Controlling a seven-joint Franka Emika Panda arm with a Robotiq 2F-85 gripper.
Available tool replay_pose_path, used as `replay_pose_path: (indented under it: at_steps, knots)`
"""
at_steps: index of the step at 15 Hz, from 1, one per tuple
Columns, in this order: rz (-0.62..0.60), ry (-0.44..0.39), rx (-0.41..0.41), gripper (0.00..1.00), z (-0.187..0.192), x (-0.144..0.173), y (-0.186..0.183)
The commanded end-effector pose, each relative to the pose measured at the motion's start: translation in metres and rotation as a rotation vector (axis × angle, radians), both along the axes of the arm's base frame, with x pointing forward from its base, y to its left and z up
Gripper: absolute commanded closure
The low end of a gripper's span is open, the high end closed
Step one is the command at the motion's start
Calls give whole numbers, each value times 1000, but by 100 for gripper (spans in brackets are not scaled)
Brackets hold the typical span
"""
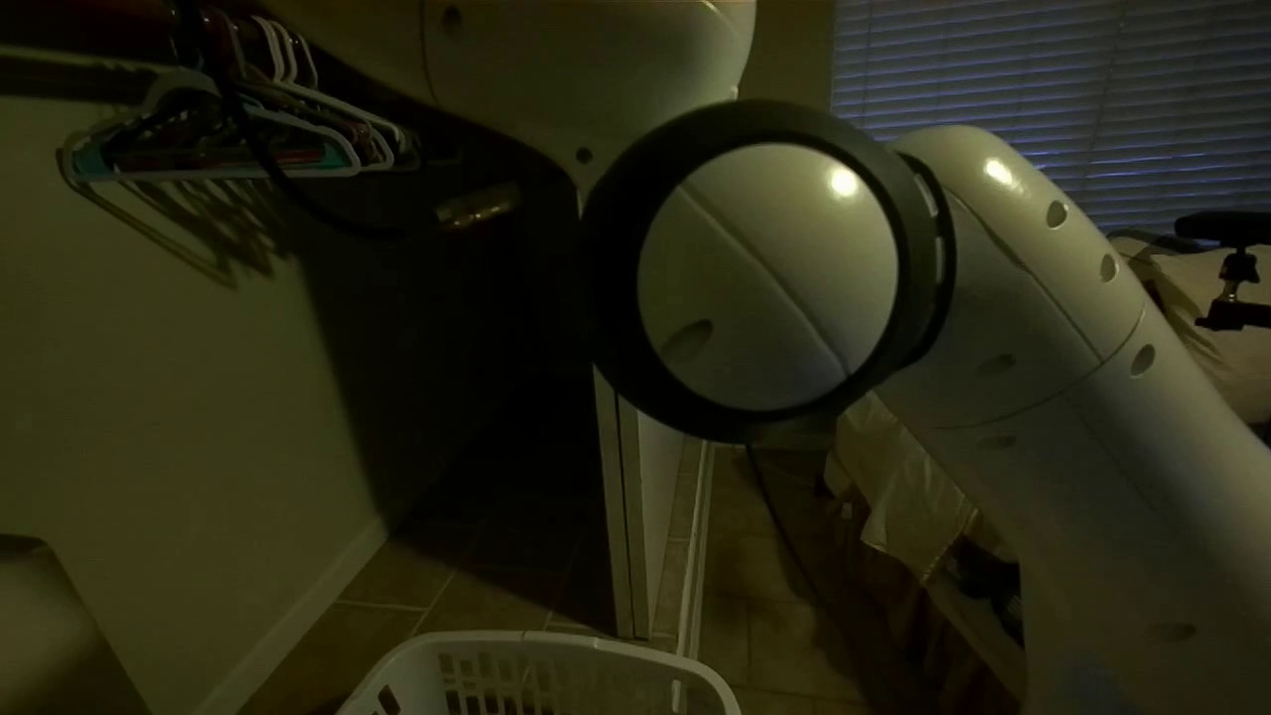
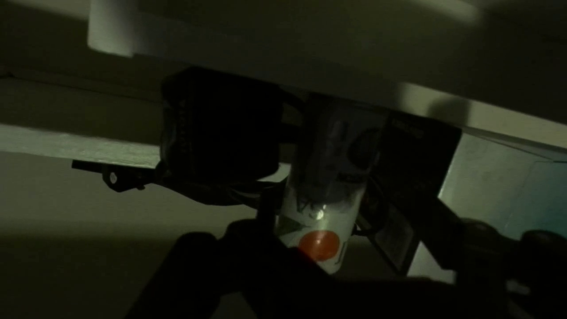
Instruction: Move the cup to the top of the shelf
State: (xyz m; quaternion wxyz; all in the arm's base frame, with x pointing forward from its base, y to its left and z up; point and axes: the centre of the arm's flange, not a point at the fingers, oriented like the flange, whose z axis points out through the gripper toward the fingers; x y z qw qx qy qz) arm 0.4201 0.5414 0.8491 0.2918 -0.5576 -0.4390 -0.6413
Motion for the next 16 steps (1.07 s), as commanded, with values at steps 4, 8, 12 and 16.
replay_pose_path:
  at_steps: [4, 8, 12, 16]
  knots:
    - [-31, -37, 24, 0, 55, 29, 38]
    - [-77, -40, 9, 0, 63, 16, 20]
    - [-44, -24, -7, 0, 68, -2, 1]
    - [-4, -1, -54, 0, 72, -24, -12]
